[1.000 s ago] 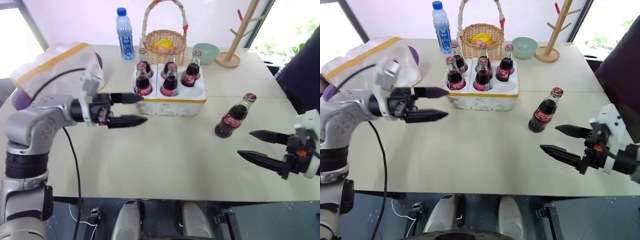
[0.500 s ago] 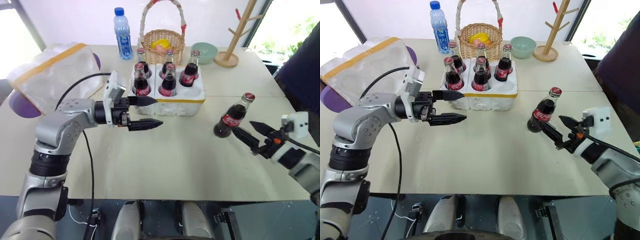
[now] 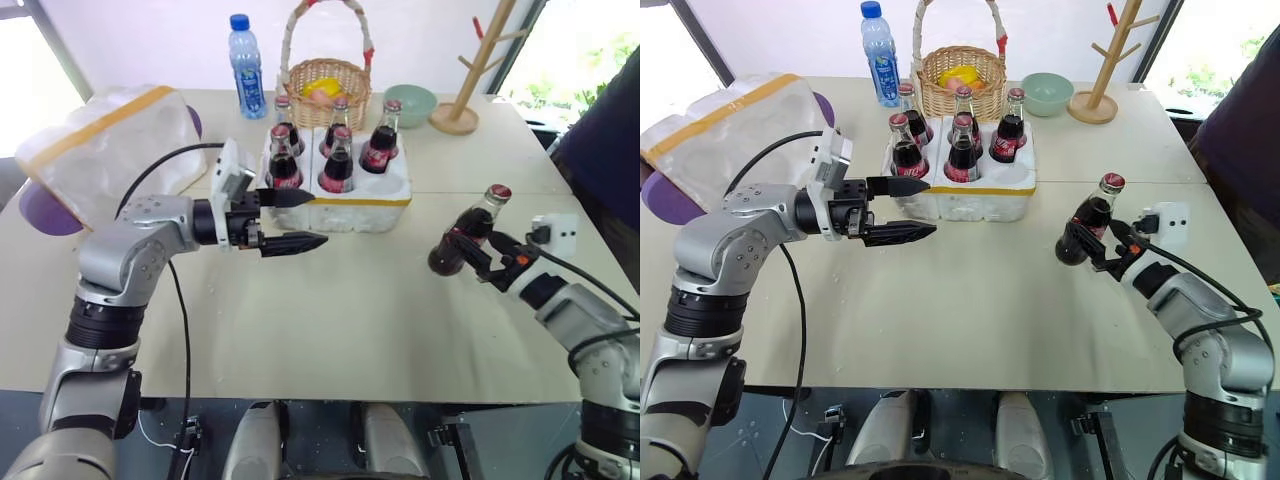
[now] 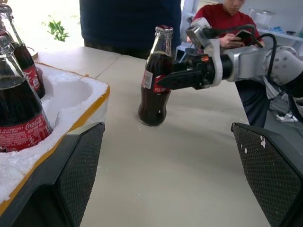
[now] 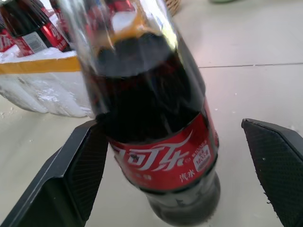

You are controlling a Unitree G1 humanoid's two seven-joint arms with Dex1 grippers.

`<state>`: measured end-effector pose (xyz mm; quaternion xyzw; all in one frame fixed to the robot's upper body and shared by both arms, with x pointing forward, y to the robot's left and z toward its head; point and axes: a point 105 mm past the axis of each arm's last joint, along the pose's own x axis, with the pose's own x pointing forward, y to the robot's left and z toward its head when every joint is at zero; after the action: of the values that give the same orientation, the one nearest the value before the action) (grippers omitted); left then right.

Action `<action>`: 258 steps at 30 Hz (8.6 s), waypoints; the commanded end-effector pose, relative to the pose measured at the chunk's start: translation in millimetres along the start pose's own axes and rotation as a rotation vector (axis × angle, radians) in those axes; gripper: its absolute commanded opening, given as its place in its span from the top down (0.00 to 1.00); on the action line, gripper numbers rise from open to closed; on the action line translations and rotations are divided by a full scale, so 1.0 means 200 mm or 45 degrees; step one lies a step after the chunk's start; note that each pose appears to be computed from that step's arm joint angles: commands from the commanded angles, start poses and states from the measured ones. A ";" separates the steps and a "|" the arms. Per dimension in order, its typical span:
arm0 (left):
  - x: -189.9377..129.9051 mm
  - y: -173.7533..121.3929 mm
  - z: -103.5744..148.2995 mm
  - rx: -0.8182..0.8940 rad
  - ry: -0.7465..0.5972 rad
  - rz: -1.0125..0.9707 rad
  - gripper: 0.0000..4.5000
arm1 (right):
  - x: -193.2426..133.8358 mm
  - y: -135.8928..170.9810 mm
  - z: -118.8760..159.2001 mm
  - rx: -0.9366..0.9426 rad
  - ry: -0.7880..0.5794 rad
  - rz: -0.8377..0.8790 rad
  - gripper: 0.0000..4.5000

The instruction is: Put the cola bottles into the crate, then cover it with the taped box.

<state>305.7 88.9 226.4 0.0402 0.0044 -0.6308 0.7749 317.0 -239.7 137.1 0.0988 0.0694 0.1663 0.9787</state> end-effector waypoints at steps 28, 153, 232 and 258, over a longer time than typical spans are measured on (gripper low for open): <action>-0.16 0.08 0.07 0.094 -0.056 0.237 0.00 | 0.44 0.53 0.78 -0.311 -0.359 0.513 0.37; -1.22 0.73 0.44 1.058 0.833 1.400 0.92 | -0.24 0.46 0.77 -0.741 0.029 0.715 0.00; -0.38 0.70 0.19 2.332 0.853 0.823 0.63 | -0.22 0.45 0.68 -0.572 -0.048 0.612 0.00; -0.82 0.17 0.18 0.073 0.159 0.577 0.18 | -0.16 0.38 0.66 -0.559 -0.018 0.616 0.00</action>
<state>319.2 262.8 241.3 0.1418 0.0470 -0.3898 0.9087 286.8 -200.4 271.0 -0.0812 0.0238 0.4054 0.9102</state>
